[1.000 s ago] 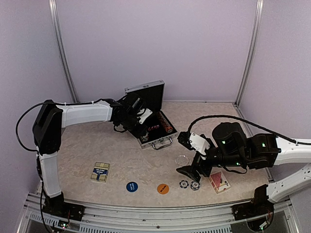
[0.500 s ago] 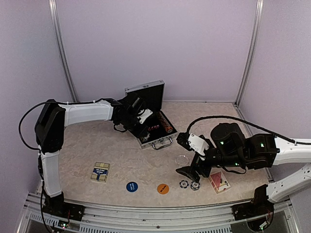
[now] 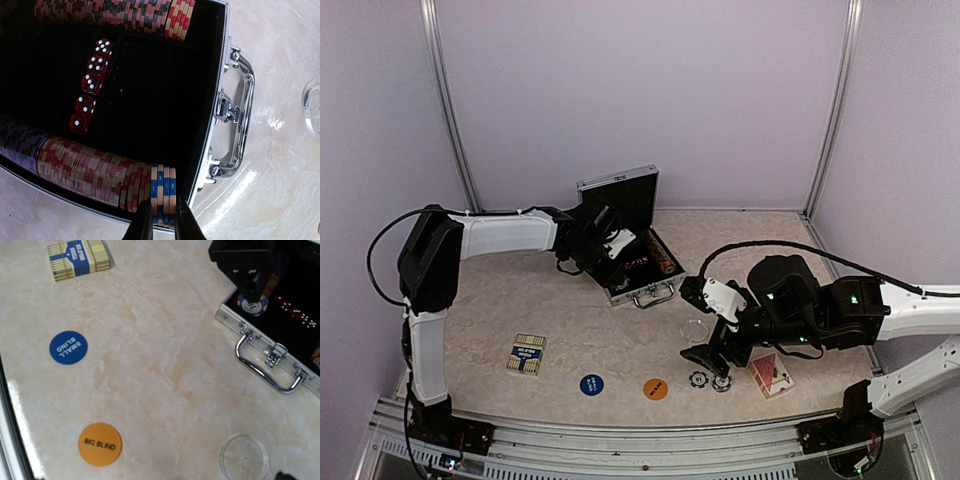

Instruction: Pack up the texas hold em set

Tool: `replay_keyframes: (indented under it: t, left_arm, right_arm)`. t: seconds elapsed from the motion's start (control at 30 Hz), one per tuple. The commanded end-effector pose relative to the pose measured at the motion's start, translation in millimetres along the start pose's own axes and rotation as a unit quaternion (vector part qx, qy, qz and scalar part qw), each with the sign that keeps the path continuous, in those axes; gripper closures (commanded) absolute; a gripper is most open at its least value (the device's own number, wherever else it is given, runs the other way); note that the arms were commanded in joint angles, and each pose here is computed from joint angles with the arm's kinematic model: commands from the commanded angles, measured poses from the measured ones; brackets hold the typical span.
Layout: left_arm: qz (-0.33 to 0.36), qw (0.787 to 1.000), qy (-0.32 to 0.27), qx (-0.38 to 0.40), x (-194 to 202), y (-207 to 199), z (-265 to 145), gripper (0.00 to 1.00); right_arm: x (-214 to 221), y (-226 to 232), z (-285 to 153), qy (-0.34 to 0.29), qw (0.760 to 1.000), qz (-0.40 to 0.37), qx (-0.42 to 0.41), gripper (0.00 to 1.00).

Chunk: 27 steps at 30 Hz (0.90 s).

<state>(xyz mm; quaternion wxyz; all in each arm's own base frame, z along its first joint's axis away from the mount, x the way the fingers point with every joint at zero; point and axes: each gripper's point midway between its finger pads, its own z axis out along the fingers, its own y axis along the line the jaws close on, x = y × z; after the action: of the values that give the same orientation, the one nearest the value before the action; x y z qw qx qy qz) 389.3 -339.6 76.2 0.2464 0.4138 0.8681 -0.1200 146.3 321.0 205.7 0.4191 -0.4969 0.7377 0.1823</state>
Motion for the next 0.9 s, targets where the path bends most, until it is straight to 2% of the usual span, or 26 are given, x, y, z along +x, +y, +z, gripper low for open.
replay_keyframes:
  t: [0.0,0.3,0.57,0.67,0.87]
  left_arm:
    - [0.016,0.999,0.012,-0.028,4,11,9,1.00]
    - [0.046,0.995,0.023,-0.083,8,10,9,1.00]
    - [0.061,0.989,0.061,-0.117,27,13,18,1.00]
    - [0.057,0.988,0.074,-0.121,34,17,20,0.90]
    - [0.052,0.987,0.078,-0.129,38,19,20,0.80]
  right_arm:
    - [-14,-2,-3,-0.015,1.000,0.008,0.002,0.00]
    - [-17,0,2,-0.015,1.000,0.005,-0.001,0.00]
    - [-20,0,0,-0.018,1.000,0.007,-0.003,0.00]
    - [-20,0,0,-0.018,1.000,0.008,-0.003,0.00]
    - [-20,0,0,-0.017,1.000,0.010,-0.004,0.00]
